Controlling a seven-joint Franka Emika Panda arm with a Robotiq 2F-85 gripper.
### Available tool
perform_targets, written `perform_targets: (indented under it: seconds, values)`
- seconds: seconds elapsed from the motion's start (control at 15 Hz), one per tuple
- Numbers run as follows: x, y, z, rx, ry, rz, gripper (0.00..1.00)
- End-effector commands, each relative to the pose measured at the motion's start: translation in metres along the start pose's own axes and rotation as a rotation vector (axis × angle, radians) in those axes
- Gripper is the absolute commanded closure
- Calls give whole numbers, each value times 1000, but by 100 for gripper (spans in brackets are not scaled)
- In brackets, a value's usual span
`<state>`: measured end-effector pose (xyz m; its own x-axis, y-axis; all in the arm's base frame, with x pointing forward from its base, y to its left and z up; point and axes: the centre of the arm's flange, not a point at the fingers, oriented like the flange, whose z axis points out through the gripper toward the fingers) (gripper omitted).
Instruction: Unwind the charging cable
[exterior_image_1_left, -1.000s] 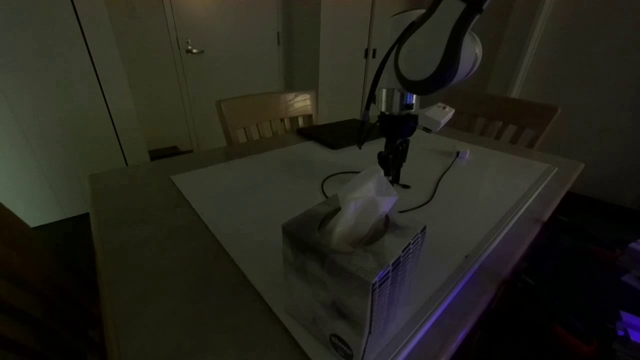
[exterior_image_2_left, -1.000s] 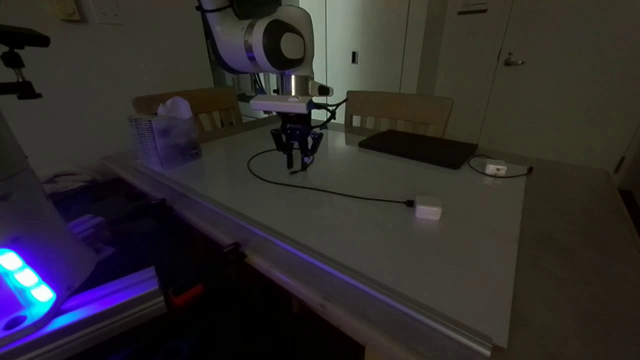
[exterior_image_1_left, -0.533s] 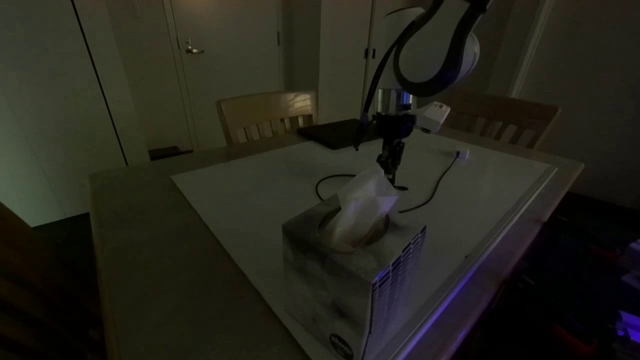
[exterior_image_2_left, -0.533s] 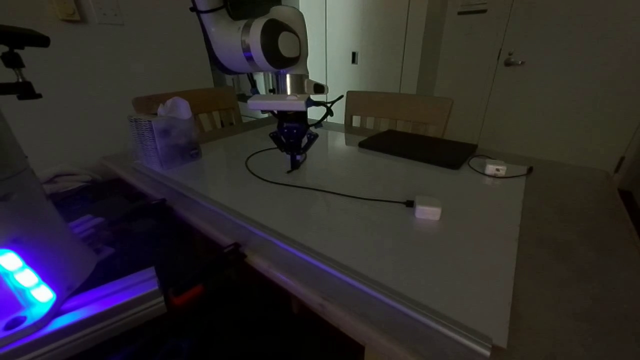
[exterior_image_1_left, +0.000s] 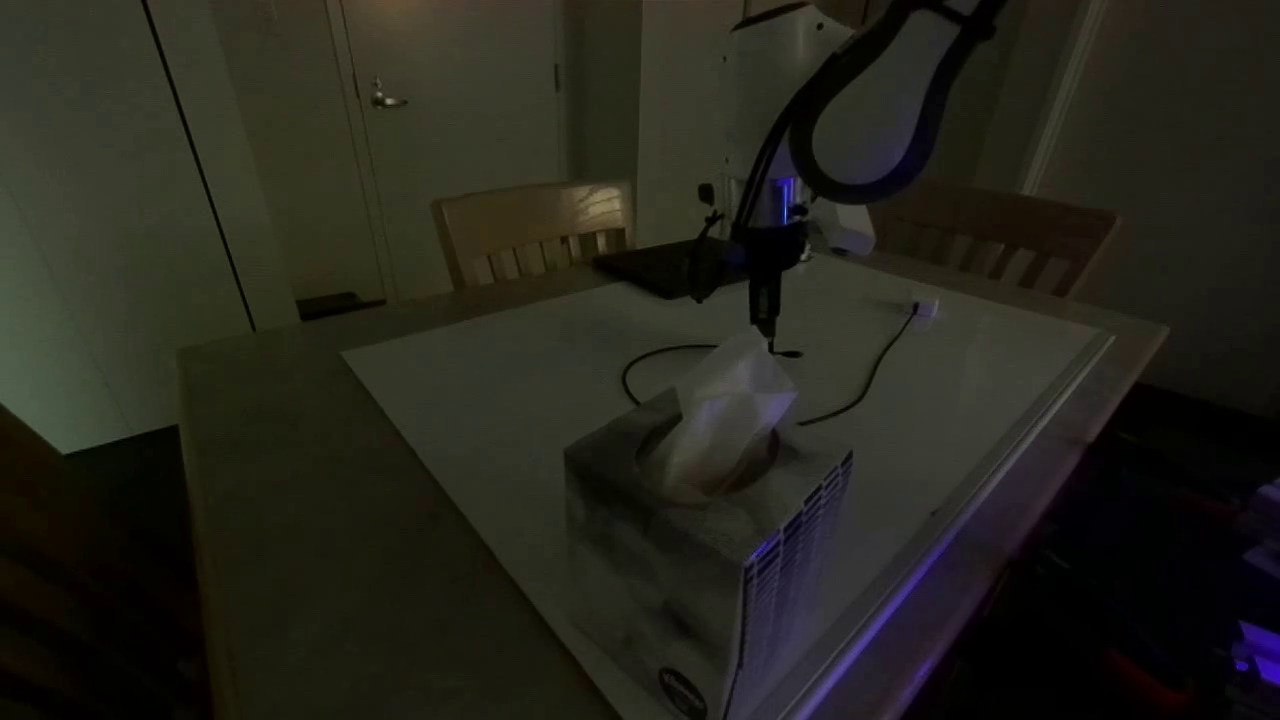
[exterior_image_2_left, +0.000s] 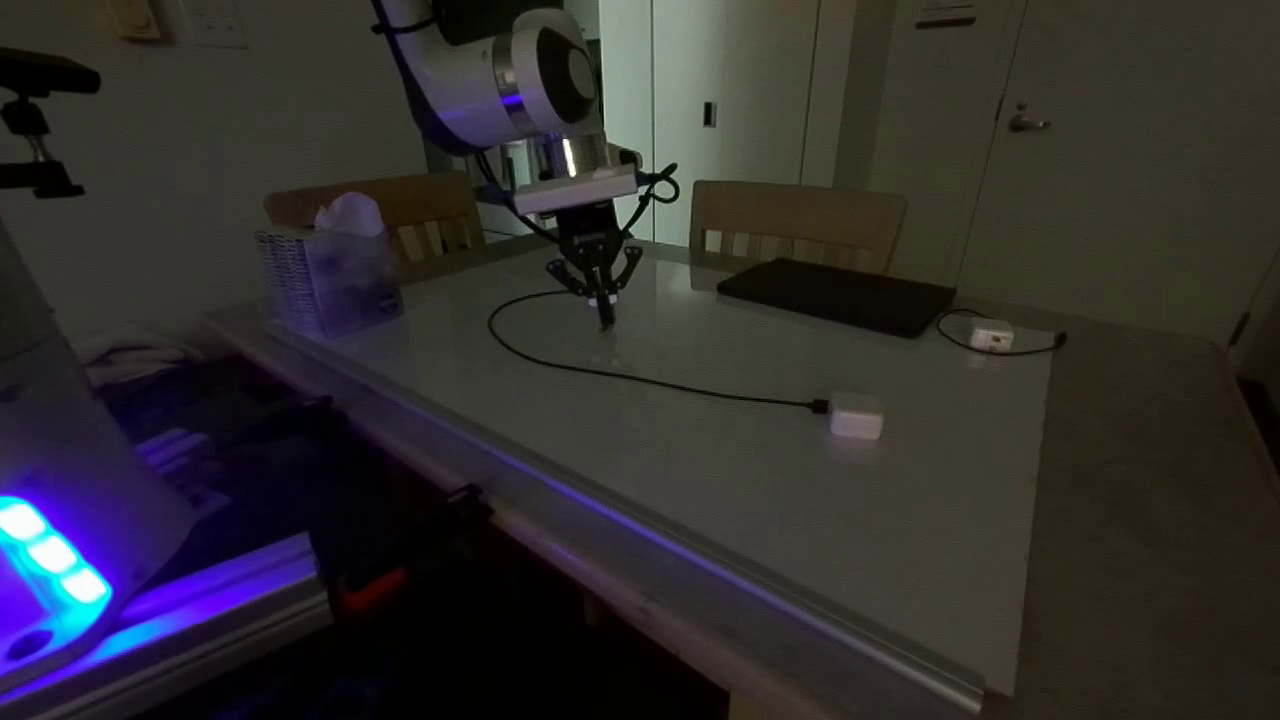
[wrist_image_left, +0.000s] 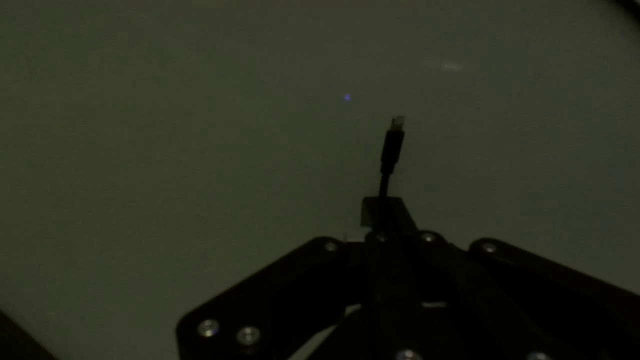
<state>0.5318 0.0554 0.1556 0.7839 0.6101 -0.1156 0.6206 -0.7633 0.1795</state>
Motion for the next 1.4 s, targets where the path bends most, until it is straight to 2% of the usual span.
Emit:
perform_targets:
  seconds: [0.0,0.27,0.93,1.0,1.07,1.33]
  values:
    - [1,-1,0,-2,0,-7,97]
    - [6,-7,-5,-37,-4,-96,99]
    - [70,-62,-39,-159,56,-625,99]
    - [58,-65,-36,-131,63,-533,99]
    - [61,-67,-39,-134,70,-541,97]
    - [59,-66,-38,-132,68,-534,99]
